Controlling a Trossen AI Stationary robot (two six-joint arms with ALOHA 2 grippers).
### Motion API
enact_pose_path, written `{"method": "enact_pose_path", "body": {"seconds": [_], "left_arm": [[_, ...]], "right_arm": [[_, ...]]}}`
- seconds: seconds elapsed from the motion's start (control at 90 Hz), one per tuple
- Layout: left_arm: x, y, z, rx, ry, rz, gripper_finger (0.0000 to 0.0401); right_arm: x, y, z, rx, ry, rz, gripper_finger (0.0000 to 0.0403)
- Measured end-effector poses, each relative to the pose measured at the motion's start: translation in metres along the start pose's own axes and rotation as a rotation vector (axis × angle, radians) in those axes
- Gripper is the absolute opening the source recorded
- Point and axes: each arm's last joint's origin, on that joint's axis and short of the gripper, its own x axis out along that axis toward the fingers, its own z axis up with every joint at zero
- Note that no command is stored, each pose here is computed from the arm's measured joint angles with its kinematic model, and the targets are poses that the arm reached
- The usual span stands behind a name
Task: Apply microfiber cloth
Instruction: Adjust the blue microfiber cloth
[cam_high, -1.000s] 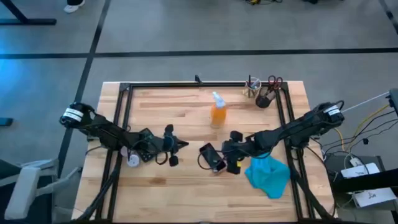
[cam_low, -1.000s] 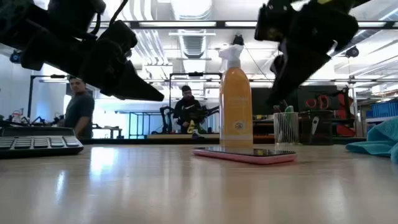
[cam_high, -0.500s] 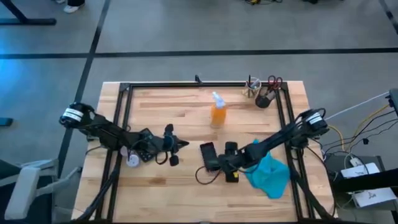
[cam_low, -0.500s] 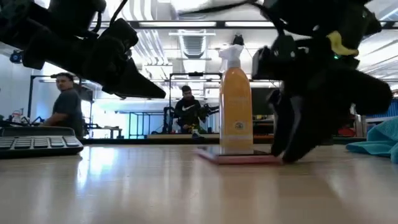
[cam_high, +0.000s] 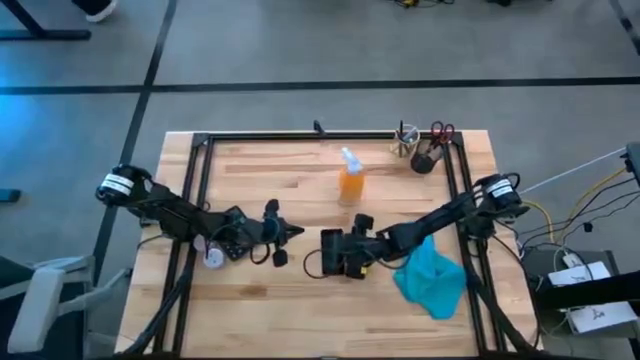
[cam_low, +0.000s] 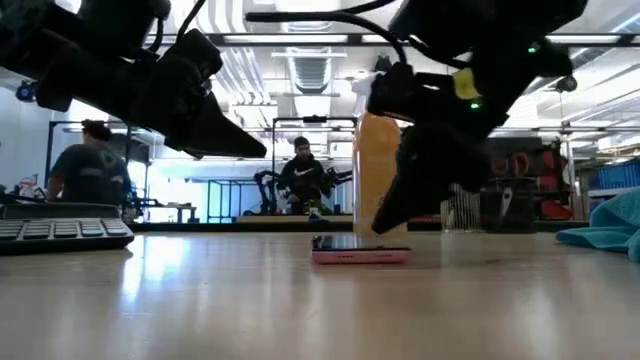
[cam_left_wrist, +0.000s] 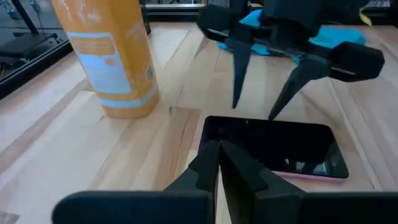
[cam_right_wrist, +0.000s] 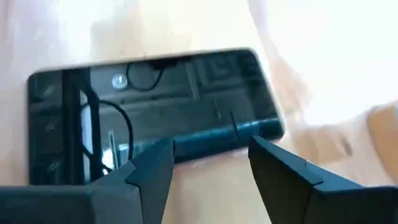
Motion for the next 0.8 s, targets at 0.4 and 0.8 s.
{"method": "enact_pose_path", "body": {"seconds": [0.4,0.8], "left_arm": [[-0.024,-0.009,0.004,0.121,-0.154,-0.075,0.0],[-0.051,0.004,0.002,-0.105,-0.197,-0.123,0.0]], "right_arm": [[-0.044,-0.045,-0.036,0.01,0.014,-0.062,0.0152],[-0.11,-0.019,-0.109,0.415,0.179,0.491,0.0031]]}}
